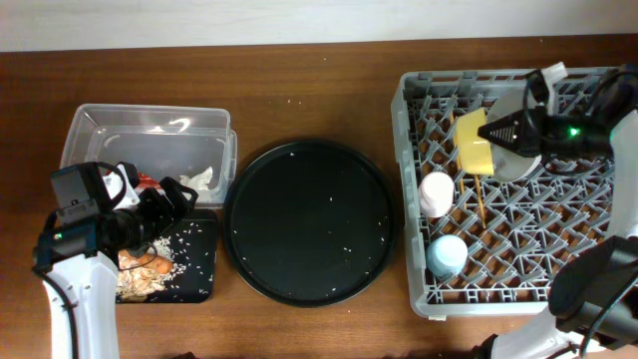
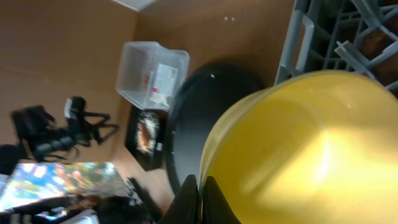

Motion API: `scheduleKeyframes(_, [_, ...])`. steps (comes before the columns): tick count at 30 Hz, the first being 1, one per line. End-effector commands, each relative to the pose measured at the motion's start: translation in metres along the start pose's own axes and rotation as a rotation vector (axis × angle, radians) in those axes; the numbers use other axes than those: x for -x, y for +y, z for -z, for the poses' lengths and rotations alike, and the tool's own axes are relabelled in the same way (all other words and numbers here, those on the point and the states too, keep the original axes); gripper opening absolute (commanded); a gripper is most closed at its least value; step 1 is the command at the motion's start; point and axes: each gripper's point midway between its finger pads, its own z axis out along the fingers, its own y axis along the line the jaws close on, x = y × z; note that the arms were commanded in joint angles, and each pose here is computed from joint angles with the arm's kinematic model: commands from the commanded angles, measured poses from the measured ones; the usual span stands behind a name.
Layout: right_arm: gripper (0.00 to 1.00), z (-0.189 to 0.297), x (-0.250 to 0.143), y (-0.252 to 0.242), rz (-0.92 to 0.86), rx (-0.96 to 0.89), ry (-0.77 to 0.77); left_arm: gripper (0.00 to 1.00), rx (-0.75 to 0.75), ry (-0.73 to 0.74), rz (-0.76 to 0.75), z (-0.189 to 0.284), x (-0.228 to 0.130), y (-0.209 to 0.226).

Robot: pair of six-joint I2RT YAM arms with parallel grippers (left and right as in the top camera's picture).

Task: Sort waste into correct bins and load items into the dishwasher rack
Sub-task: 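Carry the yellow bowl into the rack and set it down, right gripper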

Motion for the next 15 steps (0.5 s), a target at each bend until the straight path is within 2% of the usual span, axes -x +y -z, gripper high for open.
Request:
scheduleKeyframes(1, [0.04, 0.028, 0.008, 0.002, -0.031, 0.052, -0.100, 0.99, -0.017, -0.023, -0.024, 0.006, 0.005, -0.005])
scheduleKeyframes(5, [0.04, 0.066, -0.005, -0.027, -0.204, 0.035, -0.187, 0.99, -0.017, -0.023, -0.024, 0.006, 0.005, -0.005])
scheduleKeyframes(8, [0.04, 0.077, -0.020, -0.048, -0.275, 0.052, -0.236, 0.99, -0.017, -0.023, -0.024, 0.006, 0.005, -0.005])
scheduleKeyframes(12, [0.04, 0.057, -0.036, -0.050, -0.291, 0.184, -0.271, 0.99, -0.017, -0.023, -0.024, 0.006, 0.005, -0.005])
scheduleKeyframes(15, [0.04, 0.043, -0.046, -0.051, -0.285, 0.206, -0.250, 0.99, -0.017, -0.023, -0.024, 0.006, 0.005, -0.005])
